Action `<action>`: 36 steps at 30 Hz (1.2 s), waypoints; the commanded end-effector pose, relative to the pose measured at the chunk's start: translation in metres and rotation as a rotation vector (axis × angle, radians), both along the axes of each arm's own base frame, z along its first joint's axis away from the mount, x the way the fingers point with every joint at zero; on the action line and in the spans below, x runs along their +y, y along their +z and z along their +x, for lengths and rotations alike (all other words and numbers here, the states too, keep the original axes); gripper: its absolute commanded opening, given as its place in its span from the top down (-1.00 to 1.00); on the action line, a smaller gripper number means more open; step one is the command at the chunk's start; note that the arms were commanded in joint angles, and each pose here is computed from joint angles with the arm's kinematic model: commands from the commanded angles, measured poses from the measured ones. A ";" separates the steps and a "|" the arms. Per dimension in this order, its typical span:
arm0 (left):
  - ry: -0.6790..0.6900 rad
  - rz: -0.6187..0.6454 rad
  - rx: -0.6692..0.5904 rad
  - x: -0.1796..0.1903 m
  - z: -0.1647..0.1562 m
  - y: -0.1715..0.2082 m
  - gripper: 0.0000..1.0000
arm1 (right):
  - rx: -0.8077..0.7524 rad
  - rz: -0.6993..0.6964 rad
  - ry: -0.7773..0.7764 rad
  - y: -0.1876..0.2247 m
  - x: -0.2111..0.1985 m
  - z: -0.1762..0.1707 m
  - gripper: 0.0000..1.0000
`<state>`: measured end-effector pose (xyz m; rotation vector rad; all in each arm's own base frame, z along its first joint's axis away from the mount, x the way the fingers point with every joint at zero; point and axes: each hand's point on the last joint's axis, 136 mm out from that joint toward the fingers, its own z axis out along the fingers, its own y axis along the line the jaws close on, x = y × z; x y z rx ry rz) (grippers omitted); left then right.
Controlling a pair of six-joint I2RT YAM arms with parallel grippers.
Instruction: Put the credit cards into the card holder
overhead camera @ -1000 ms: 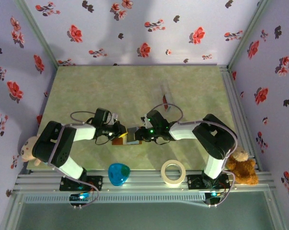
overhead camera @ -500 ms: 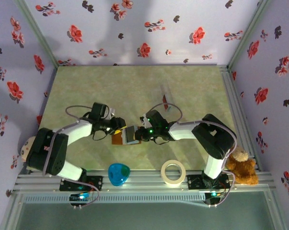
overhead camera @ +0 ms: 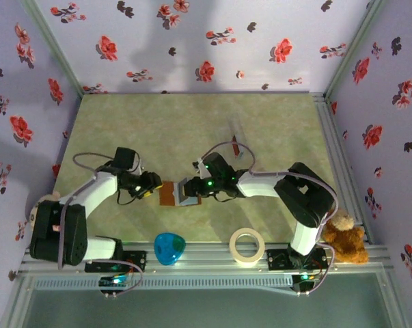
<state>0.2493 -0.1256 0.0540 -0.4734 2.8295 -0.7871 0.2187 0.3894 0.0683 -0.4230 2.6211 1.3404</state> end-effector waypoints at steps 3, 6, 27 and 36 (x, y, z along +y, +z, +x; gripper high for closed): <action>-0.065 -0.064 0.022 -0.007 -0.020 -0.006 -0.16 | -0.007 0.033 0.060 0.007 0.015 -0.004 0.49; -0.048 -0.091 0.020 -0.010 -0.020 -0.013 -0.16 | 0.010 0.063 0.066 0.008 0.023 -0.004 0.48; -0.082 -0.230 -0.016 -0.030 -0.011 -0.010 0.84 | 0.016 0.154 0.106 0.013 0.045 -0.011 0.00; -0.081 -0.243 -0.042 -0.031 -0.008 -0.003 1.00 | -0.169 -0.208 0.133 -0.017 0.015 -0.011 -0.41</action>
